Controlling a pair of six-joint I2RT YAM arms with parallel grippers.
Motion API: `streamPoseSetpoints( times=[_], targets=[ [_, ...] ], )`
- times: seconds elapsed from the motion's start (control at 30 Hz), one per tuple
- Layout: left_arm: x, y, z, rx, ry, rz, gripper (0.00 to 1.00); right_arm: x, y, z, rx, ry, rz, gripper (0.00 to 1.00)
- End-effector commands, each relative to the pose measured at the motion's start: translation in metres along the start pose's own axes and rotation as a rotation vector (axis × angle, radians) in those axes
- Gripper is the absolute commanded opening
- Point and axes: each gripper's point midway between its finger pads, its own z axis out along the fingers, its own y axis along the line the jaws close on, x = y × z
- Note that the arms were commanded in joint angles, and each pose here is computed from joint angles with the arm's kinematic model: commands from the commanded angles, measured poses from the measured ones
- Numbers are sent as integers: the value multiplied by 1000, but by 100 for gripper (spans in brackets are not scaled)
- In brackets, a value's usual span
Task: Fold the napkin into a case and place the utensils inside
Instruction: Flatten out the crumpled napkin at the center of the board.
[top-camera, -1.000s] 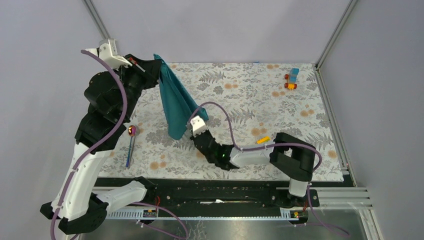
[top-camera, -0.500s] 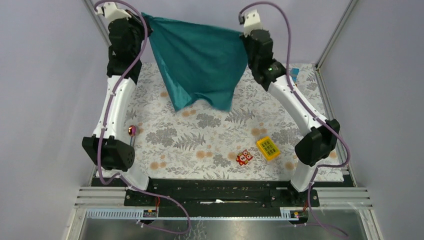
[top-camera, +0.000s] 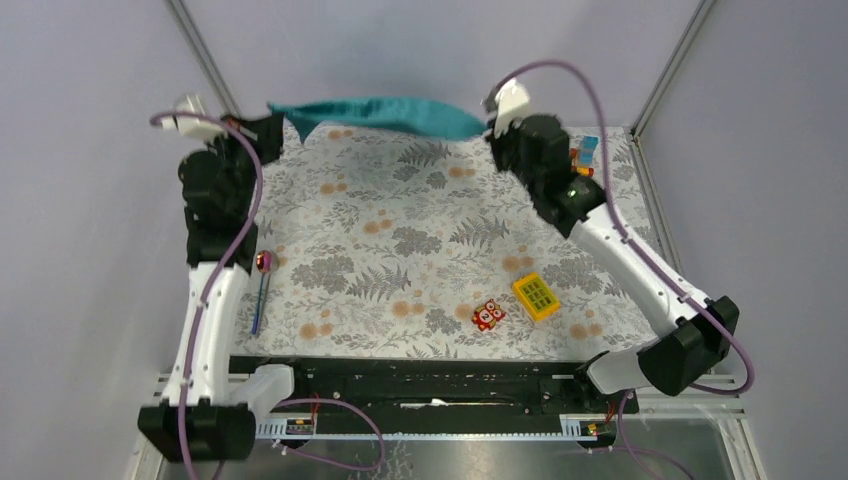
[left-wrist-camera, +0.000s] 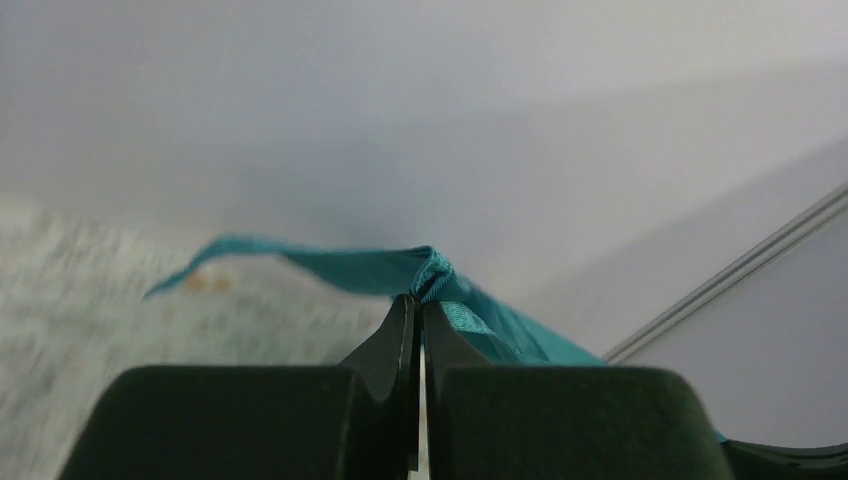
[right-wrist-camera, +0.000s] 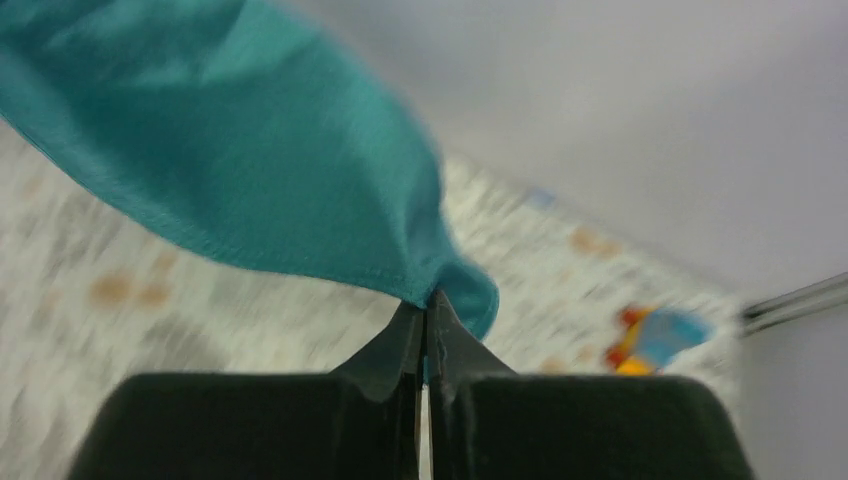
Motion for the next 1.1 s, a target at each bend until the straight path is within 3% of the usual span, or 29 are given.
streamPoseSetpoints(
  times=[0.0,0.1,0.2,0.37,0.53,0.57,0.7,0.77,0.8,0.87,0.97,1.0,1.07],
  targets=[
    [91,80,-67,-288,195,-78,0,110,126,-34,-394,234,162,0],
    [155,146,-134,-607,316,-153,0,172,204,-80,-620,387,149,0],
    [202,191,-196,-863,419,-178,0,226,248,-119,-749,545,195,0],
    [245,226,-265,-1132,498,-230,0,285,256,-144,-772,742,178,1],
    [259,235,-287,-1256,479,-302,0,302,262,-152,-782,798,210,9],
    [256,237,-292,-1295,466,-306,1,301,262,-153,-782,802,220,16],
    [233,235,-295,-1357,406,-283,34,269,266,-171,-865,797,307,39],
    [207,226,-284,-1328,344,-267,54,241,270,-190,-971,763,367,55],
    [196,221,-279,-1299,318,-258,71,228,270,-196,-1006,736,391,61],
    [180,210,-261,-1199,301,-232,84,209,260,-193,-965,667,416,78],
    [188,171,-205,-833,408,-227,90,200,208,-142,-563,583,503,95],
    [190,149,-174,-640,417,-242,98,204,181,-122,-398,568,548,99],
    [214,113,-143,-379,515,-309,99,216,134,-93,-143,573,638,100]
  ],
)
